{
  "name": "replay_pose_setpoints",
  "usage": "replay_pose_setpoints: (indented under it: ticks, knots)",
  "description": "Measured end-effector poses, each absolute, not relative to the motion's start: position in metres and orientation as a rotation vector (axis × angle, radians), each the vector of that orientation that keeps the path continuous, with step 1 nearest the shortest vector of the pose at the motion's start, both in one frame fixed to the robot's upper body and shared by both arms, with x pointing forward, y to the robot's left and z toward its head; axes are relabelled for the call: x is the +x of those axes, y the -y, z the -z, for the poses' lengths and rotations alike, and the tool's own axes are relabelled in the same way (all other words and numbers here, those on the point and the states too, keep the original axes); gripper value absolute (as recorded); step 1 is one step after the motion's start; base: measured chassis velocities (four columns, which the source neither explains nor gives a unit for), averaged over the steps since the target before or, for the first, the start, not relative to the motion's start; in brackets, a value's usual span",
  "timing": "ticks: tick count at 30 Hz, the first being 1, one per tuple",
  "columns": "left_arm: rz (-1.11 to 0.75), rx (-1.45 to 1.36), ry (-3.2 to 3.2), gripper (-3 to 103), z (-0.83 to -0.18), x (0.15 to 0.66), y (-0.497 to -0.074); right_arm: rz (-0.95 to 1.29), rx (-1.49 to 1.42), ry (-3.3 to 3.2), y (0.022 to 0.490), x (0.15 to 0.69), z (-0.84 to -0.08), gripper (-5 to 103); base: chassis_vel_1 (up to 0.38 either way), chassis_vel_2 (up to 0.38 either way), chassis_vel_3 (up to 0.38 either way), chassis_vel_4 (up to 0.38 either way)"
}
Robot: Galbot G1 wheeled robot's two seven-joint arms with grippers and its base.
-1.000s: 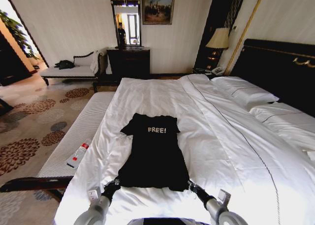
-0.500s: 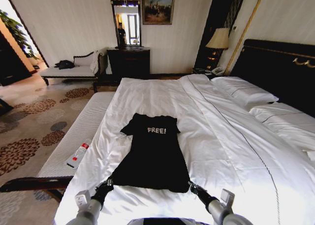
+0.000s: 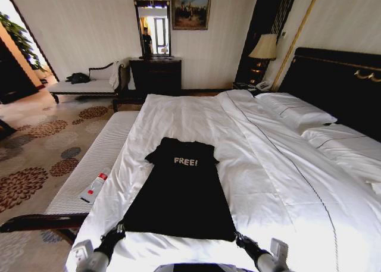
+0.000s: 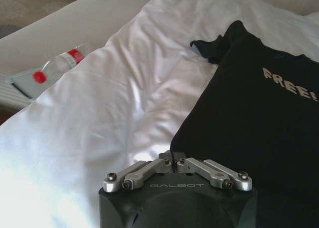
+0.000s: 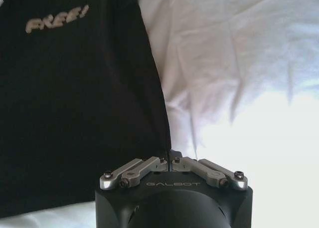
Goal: Fold the clothes on the bed.
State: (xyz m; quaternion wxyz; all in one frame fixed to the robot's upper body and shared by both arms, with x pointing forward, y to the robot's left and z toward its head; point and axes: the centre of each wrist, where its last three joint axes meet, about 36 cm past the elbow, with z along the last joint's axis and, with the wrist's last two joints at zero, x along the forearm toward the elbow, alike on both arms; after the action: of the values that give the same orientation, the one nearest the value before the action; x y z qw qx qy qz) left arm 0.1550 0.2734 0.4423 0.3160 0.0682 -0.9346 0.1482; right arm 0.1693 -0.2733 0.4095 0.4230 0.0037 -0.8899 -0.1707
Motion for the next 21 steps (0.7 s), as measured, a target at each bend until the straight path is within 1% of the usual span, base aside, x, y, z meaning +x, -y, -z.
replay_pose_setpoints:
  ticks: [14, 21]
  knots:
    - [-0.337, 0.229, 2.398, 0, -0.439, 0.103, -0.268, 0.327, 0.014, 2.162, 0.269, 0.152, -0.411, 0, 0.0, 0.0, 0.0, 0.0]
    - [-0.322, 0.227, 2.382, 0, -0.431, 0.092, -0.264, 0.311, 0.004, 2.157, 0.268, 0.15, -0.413, 0, 0.0, 0.0, 0.0, 0.0]
